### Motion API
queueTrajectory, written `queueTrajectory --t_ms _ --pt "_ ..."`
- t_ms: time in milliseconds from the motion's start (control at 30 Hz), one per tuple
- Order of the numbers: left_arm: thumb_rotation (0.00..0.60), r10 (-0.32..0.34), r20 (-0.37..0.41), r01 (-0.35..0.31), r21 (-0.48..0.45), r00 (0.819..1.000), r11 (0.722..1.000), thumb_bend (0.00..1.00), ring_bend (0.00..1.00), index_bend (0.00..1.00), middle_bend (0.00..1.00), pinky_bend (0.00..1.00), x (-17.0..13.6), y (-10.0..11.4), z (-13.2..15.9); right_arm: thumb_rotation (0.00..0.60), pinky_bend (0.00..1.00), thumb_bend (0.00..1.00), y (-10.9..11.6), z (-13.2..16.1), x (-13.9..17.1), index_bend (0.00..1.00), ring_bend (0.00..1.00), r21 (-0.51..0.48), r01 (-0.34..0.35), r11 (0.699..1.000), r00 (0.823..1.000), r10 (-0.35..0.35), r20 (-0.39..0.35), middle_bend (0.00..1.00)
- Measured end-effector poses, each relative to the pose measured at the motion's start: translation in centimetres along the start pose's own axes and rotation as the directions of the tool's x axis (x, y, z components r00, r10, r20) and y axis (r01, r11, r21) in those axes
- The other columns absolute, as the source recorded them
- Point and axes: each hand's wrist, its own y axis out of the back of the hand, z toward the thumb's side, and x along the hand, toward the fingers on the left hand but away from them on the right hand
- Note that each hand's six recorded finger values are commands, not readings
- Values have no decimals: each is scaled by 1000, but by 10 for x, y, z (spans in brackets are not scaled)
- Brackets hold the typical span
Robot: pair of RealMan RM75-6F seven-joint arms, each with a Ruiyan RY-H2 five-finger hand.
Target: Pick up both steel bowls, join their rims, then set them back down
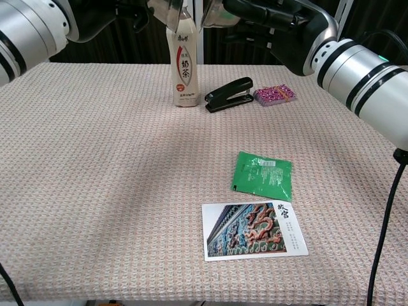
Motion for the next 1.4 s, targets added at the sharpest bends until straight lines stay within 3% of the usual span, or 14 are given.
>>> queueTrajectory --t_ms 167,467,600,833,933,1167,1400 --pt "600 -13 6 13 2 1000 1000 128 508 613 577 762 3 -7 0 600 389 176 -22 -3 -10 631 309 0 -54 999 998 54 12 444" --pt "600 56 20 -56 -9 998 998 128 508 614 579 762 -3 18 5 600 390 176 5 5 3 630 309 6 17 1000 1000 -17 -17 444" --pt "600 37 17 -37 -8 999 999 127 508 614 579 762 -3 13 5 600 390 176 2 4 3 630 309 9 9 1000 1000 -9 -11 444" --pt "600 -1 22 1 -3 1000 1000 128 508 614 578 761 4 -3 5 600 390 176 -22 0 -8 630 309 11 -50 999 999 50 1 444" --pt "600 13 26 -13 4 1000 1000 128 508 614 578 760 3 2 6 600 391 176 -19 1 -9 630 309 23 -39 999 999 39 -4 444" --pt "600 58 19 -58 6 998 998 127 508 615 580 761 -4 20 4 600 393 176 12 7 3 630 309 17 41 999 999 -41 -20 444" --pt "600 6 34 -7 31 999 999 128 508 616 580 761 2 3 7 600 395 176 -6 7 -5 630 310 29 -10 1000 1000 11 -10 445"
